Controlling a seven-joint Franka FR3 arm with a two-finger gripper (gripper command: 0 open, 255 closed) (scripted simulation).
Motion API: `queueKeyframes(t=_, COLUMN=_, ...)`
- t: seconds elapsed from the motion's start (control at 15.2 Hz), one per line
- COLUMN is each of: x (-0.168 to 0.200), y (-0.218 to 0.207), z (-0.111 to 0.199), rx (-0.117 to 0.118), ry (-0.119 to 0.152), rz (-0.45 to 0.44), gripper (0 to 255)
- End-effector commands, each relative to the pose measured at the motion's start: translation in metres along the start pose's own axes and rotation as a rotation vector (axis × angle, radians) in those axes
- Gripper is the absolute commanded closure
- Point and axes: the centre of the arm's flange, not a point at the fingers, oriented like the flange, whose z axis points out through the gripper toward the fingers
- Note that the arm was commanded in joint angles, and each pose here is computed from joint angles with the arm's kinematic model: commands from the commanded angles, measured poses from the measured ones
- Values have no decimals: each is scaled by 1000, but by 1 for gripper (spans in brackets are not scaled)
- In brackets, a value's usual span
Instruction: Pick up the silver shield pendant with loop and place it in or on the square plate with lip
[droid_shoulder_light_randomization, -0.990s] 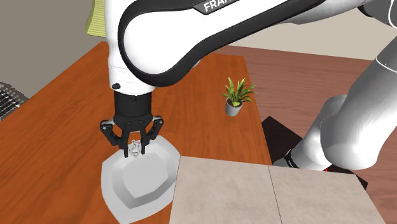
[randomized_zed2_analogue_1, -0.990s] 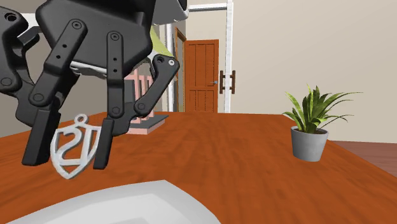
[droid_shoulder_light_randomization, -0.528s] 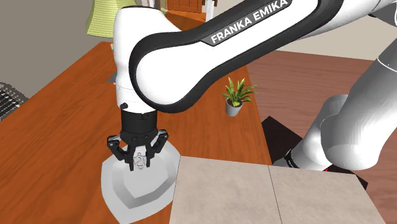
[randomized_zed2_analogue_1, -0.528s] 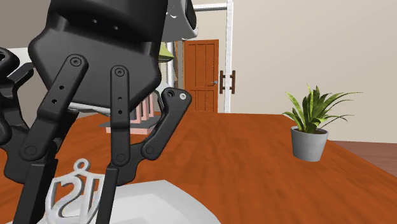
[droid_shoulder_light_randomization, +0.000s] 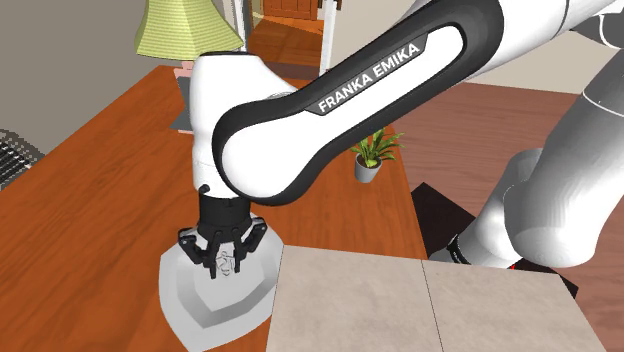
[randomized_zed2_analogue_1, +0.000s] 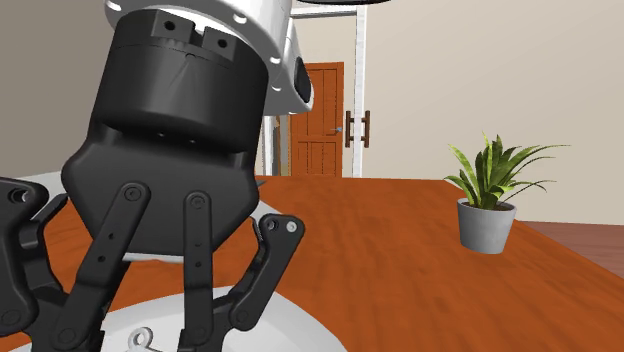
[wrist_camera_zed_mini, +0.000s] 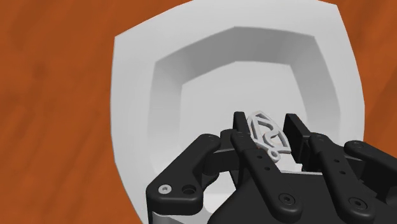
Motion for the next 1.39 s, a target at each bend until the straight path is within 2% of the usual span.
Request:
queueKeyframes(t=0.0, x=2, y=1, z=4, rx=0, ry=0, rz=0, gripper=255)
queueKeyframes(t=0.4, x=2, y=1, z=4, rx=0, ry=0, rz=0, gripper=255)
queueKeyframes(t=0.46, x=2, y=1, z=4, rx=0, ry=0, rz=0, gripper=0)
queueKeyframes(t=0.79, x=2, y=1, z=4, rx=0, ry=0, rz=0, gripper=0)
queueKeyframes(t=1.06, x=2, y=1, z=-46, rx=0, ry=0, rz=0, gripper=0)
queueKeyframes(t=1.32, x=2, y=1, z=-46, rx=0, ry=0, rz=0, gripper=0)
